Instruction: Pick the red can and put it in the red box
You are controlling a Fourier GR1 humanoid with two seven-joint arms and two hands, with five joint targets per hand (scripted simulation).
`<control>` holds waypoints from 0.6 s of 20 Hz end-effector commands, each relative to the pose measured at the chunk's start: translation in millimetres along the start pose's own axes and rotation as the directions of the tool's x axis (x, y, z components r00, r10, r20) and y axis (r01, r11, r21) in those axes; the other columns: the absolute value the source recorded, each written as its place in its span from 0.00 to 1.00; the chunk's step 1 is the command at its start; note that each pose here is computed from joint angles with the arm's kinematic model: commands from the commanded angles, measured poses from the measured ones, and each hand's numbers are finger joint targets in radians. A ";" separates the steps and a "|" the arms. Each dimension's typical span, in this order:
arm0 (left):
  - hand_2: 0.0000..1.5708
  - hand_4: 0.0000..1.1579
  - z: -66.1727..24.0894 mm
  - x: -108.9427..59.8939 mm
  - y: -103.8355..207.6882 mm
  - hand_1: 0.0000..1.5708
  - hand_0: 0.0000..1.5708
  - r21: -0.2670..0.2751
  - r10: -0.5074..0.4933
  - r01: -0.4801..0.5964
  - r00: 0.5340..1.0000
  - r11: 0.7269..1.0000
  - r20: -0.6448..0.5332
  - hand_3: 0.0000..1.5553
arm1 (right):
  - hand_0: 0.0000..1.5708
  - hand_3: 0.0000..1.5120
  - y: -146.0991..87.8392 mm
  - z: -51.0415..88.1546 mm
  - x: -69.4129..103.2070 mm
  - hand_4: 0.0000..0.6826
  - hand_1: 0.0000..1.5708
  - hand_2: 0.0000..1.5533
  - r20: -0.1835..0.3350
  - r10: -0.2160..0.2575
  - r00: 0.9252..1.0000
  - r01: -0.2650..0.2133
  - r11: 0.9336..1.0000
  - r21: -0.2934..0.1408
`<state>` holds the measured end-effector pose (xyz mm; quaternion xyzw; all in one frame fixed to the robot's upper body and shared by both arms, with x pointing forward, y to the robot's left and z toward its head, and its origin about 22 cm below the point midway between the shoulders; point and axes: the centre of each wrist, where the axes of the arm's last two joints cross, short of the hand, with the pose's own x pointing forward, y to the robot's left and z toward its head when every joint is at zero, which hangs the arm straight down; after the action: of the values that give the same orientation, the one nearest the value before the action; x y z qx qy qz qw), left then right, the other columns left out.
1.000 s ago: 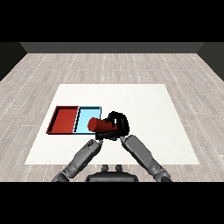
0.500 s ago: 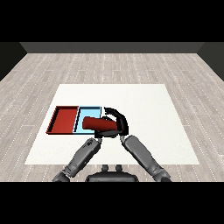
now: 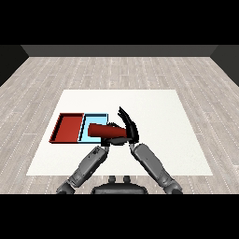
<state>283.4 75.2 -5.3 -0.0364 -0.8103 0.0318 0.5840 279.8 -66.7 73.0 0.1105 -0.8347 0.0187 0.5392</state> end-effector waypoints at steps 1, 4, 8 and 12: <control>1.00 0.98 2.8 1.4 -2.6 1.00 1.00 0.010 -0.009 0.009 1.000 1.000 -0.010 0.95 | 0.00 0.00 7.9 1.2 14.0 0.00 0.00 0.00 0.002 -0.031 1.000 0.031 1.000 0.002; 1.00 0.98 7.9 8.2 21.6 1.00 1.00 0.030 -0.010 0.010 1.000 1.000 0.005 0.94 | 0.00 0.00 -31.3 15.2 9.4 0.00 0.00 0.00 0.008 -0.057 0.998 0.058 0.998 -0.037; 0.99 0.98 -26.0 0.5 17.4 1.00 1.00 0.053 -0.044 0.043 0.999 0.998 0.013 0.94 | 0.00 0.00 -30.0 17.3 30.9 0.00 0.00 0.00 0.035 -0.065 0.997 0.066 0.997 -0.037; 0.99 0.97 -24.7 14.3 12.9 1.00 1.00 0.057 -0.040 0.038 0.999 0.998 0.028 0.94 | 0.00 0.00 -50.7 44.9 21.0 0.00 0.00 0.00 0.050 -0.058 0.997 0.060 0.997 -0.053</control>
<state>295.1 92.3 6.1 -0.0107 -0.8151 0.0408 0.5778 260.6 -118.2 85.6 0.1211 -0.8422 -0.0161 0.5251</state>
